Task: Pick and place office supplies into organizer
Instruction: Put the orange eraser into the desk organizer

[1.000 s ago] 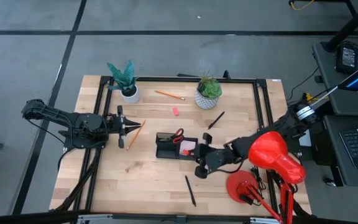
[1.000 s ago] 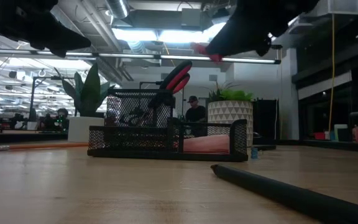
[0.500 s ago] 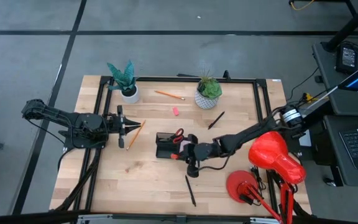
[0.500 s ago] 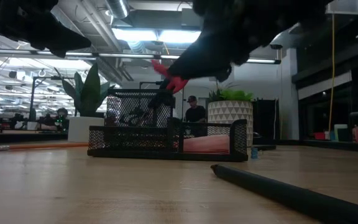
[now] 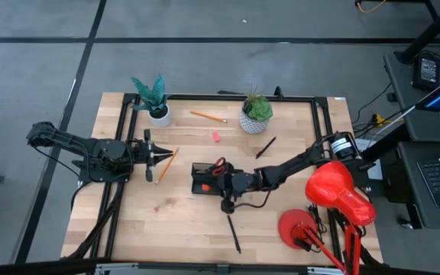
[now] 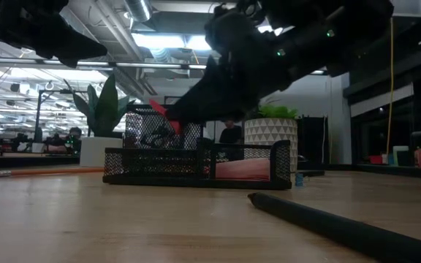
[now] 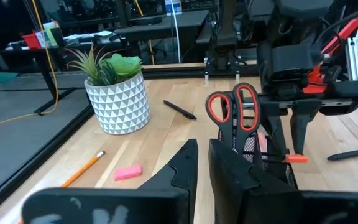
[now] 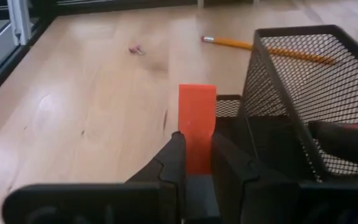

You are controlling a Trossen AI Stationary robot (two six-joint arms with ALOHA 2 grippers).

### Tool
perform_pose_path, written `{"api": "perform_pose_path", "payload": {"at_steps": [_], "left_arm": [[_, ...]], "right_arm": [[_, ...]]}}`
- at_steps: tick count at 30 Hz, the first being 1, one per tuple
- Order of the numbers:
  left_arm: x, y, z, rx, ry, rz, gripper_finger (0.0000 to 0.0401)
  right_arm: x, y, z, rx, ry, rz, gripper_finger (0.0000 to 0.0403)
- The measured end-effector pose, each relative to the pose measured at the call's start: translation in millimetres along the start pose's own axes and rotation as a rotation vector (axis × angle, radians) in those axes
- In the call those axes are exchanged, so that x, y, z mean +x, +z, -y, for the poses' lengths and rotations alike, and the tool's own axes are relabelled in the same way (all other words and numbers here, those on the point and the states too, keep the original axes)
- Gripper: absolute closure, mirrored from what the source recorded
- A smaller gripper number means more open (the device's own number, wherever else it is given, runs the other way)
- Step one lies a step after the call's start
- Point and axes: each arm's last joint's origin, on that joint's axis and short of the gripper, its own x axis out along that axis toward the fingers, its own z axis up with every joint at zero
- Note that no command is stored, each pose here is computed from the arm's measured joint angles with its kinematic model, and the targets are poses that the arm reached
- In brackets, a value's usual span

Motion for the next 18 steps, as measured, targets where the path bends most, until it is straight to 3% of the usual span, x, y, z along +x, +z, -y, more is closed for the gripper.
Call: {"api": "perform_pose_path", "payload": {"at_steps": [14, 18], "left_arm": [[0.0, 0.0, 0.0, 0.053, 0.000, 0.000, 0.0367], [0.0, 0.0, 0.0, 0.053, 0.000, 0.000, 0.0367]], "right_arm": [[1.6, 1.3, 8.7, 0.011, -0.034, 0.001, 0.0343], [1.6, 1.4, 9.3, 0.021, -0.039, 0.002, 0.0327]]}}
